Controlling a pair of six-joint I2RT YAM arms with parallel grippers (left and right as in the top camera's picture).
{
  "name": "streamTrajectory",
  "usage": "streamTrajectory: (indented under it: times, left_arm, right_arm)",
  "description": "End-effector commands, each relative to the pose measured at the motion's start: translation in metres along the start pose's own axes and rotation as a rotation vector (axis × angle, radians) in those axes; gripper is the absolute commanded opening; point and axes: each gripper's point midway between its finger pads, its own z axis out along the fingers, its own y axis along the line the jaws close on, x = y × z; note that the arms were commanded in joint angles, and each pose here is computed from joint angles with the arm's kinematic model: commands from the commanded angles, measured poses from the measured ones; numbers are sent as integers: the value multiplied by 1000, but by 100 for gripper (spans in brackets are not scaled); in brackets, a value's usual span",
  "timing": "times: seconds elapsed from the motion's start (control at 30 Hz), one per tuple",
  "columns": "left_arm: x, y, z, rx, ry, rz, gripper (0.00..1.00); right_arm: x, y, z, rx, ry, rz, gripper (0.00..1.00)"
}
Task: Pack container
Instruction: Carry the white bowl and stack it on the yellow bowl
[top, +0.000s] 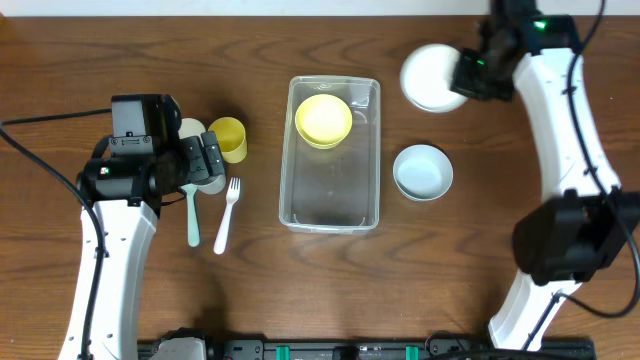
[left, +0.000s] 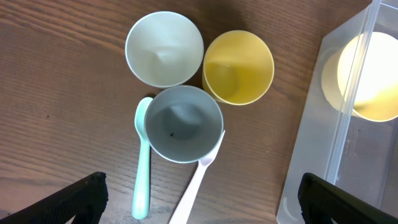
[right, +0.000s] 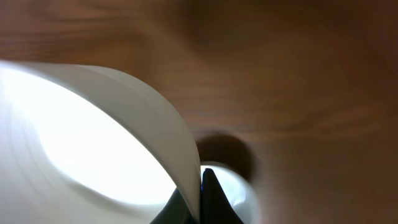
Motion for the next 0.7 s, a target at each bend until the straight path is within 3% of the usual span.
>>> streamTrajectory:
  times: [0.0,0.1,0.4,0.57,0.67]
  left_arm:
    - [-4,2,-2,-12,-11,6,98]
    - [-4,2,-2,-12,-11,6,98]
    - [-4,2,-2,-12,-11,6,98]
    - [-4,2,-2,-12,-11,6,98]
    - [-4,2,-2,-12,-11,6,98]
  right_arm:
    - [10,69,-35,-112,-69,-153,1]
    - [31,108,-21,-126,-40,-205,1]
    - [49,151,86,-145,57,-185,1]
    - [46,149,127,-142,71,-136,2]
    - [46,147,135,-139,79,-131,8]
